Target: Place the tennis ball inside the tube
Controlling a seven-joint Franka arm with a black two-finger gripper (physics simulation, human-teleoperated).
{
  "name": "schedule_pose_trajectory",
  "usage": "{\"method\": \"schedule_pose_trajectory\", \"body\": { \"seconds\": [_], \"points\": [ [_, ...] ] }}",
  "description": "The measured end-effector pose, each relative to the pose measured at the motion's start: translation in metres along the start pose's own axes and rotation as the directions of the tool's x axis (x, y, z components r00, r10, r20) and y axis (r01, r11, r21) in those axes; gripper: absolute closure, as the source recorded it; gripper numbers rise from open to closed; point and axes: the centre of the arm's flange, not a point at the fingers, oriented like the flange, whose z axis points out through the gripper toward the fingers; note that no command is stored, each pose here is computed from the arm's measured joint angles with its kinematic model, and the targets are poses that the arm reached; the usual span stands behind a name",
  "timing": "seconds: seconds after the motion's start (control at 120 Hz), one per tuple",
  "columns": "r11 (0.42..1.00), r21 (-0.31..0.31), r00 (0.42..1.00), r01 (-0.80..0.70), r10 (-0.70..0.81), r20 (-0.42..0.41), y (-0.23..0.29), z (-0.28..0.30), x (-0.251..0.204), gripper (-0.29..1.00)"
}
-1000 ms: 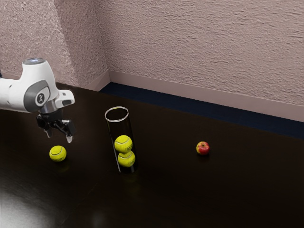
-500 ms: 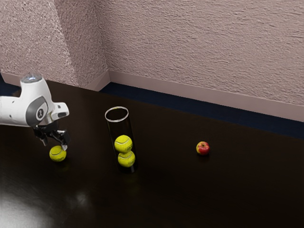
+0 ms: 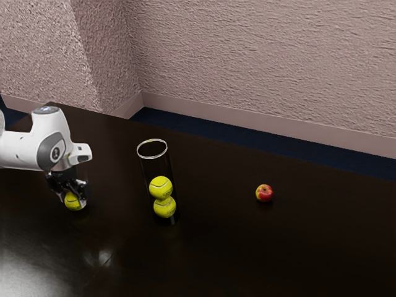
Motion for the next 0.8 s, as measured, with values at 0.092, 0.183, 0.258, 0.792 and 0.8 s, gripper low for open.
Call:
{"method": "schedule_pose_trajectory", "body": {
  "seconds": [0.092, 0.183, 0.258, 0.792, 0.8],
  "points": [
    [1.000, -0.001, 1.000, -0.004, 0.004, 0.004, 0.000, 0.003, 0.001, 0.23],
    [1.000, -0.002, 1.000, -0.007, 0.007, 0.005, 0.000, 0.005, 0.002, 0.25],
    [1.000, -0.001, 1.000, -0.009, 0.009, 0.004, 0.000, 0.005, 0.002, 0.27],
    [0.996, 0.050, 0.978, -0.077, 0.085, -0.190, 0.075, -0.212, -0.035, 0.51],
    [0.996, 0.050, 0.977, -0.080, 0.088, -0.192, 0.078, -0.216, -0.036, 0.51]
  ]
}}
